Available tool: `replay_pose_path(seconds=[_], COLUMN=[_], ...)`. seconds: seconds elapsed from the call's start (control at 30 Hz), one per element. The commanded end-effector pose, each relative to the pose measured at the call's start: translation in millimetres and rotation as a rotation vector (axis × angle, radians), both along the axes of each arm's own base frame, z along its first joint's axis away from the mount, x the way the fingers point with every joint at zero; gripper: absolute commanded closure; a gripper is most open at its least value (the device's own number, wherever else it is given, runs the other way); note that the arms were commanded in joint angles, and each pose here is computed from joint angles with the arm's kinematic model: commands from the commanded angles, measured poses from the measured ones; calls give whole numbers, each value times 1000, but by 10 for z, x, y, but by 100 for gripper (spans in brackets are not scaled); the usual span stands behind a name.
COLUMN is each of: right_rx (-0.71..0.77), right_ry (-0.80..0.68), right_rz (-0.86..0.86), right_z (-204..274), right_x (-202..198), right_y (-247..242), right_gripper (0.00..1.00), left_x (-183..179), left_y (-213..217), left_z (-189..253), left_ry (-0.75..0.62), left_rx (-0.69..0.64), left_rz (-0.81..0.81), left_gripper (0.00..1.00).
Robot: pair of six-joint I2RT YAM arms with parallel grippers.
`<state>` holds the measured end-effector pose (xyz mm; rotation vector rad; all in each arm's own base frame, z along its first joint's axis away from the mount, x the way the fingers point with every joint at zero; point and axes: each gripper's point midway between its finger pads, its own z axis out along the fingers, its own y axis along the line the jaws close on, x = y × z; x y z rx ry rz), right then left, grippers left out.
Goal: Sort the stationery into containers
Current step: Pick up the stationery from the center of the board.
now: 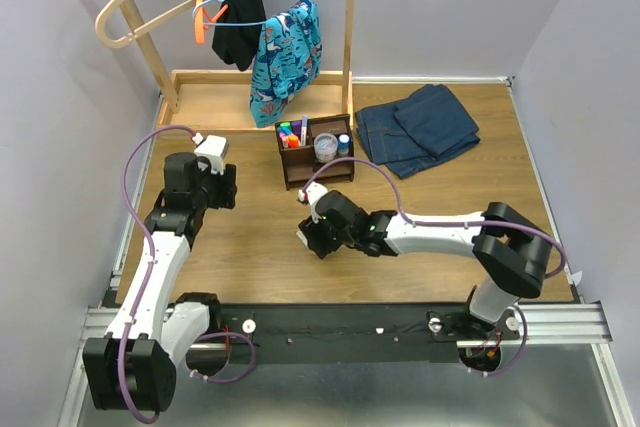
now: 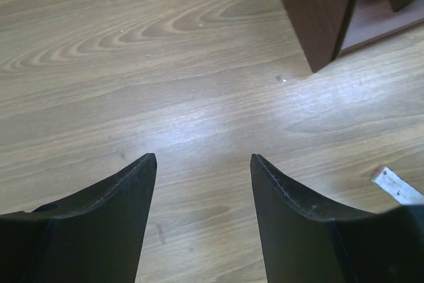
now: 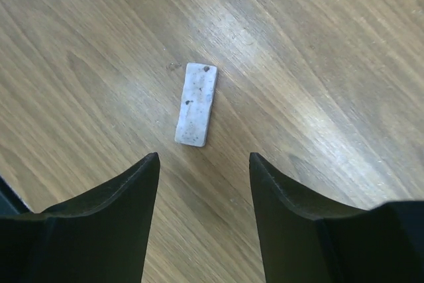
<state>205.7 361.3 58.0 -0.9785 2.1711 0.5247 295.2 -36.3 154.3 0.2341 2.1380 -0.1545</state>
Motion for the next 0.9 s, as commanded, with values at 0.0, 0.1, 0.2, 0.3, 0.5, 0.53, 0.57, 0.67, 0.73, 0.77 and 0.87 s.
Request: replay_pose_path(seconds=[0.0,0.1,0.2,0.3,0.5,0.53,0.57,0.67,0.73,0.77,0.87], right_rx=[44,40,6,-25,-81,-93,-98,-108,-108,-111,-119], right_ry=[-8,-13,4,21,53,59,62,67,68,65,66], right_rz=[-83,-88,-96,-103,-123,-125,-124,-124,-117,-115,-113], right_z=[52,32,-74,-191,-326,-352,-367,-404,-426,-436,-478], right_x=[92,141,158,151,90,68,48,8,-3,-9,-23], right_y=[227,303,325,306,167,134,110,81,98,102,133], right_gripper=[37,39,41,43,45,45,46,48,51,53,59], left_x=[-36,-54,-62,-66,-78,-75,-75,-68,-70,-70,-73], left_y=[163,192,218,209,198,195,195,261,264,268,270], left_z=[101,139,181,194,194,194,205,197,186,182,195], left_ry=[-37,-57,-73,-79,-82,-83,-88,-89,-88,-88,-93], left_rx=[38,31,28,24,19,18,18,17,15,15,14], left_rz=[82,101,112,109,104,103,103,125,128,130,130], left_gripper=[32,32,31,31,31,31,31,31,31,31,31])
